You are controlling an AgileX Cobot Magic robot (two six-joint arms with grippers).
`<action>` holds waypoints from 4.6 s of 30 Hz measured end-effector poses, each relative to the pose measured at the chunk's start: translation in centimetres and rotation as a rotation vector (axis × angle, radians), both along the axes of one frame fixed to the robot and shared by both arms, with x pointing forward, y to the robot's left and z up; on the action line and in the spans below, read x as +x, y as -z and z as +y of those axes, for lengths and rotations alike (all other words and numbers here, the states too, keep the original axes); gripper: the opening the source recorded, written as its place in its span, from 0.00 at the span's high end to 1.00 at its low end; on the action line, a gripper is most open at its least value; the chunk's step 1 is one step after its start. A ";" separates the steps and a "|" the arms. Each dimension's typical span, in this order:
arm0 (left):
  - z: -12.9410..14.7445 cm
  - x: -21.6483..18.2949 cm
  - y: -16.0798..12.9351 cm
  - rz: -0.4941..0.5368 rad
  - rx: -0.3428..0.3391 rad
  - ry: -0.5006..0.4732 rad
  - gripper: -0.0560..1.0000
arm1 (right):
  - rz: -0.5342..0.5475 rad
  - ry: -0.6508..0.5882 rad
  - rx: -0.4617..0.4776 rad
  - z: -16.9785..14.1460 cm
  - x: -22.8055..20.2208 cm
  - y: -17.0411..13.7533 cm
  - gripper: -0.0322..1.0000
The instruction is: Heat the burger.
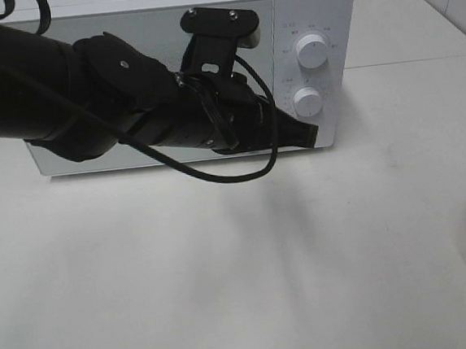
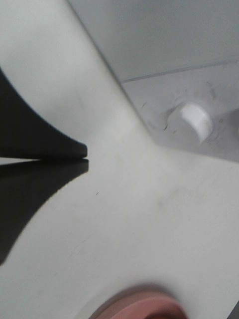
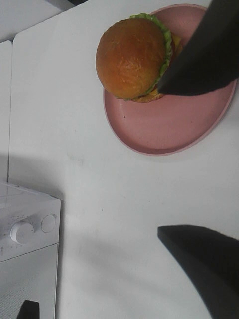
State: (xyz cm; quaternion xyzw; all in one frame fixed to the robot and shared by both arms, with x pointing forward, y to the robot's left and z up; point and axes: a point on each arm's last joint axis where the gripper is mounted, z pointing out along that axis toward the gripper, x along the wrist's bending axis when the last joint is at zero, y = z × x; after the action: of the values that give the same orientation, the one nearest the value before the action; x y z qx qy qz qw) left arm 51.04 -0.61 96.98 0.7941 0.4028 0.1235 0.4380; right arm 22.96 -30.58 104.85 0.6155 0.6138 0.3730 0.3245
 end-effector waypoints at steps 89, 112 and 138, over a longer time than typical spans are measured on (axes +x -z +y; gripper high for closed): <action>26.9 -19.3 -6.1 0.327 0.237 -0.263 0.06 | 0.000 0.000 0.000 0.0 0.0 0.0 0.29; 29.1 -25.6 -8.5 -0.092 0.040 -0.480 0.06 | 0.000 0.000 0.000 0.0 0.0 0.0 0.29; 29.3 -27.7 -8.6 -0.229 0.005 -0.582 0.06 | 0.000 0.000 0.000 0.0 0.0 0.0 0.29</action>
State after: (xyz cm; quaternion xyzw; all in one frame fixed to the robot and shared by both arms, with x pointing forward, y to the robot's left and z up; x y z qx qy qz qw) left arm 23.30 28.67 105.59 0.6275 0.5609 0.3333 0.4249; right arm 22.96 -30.58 104.85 0.6155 0.6138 0.3730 0.3245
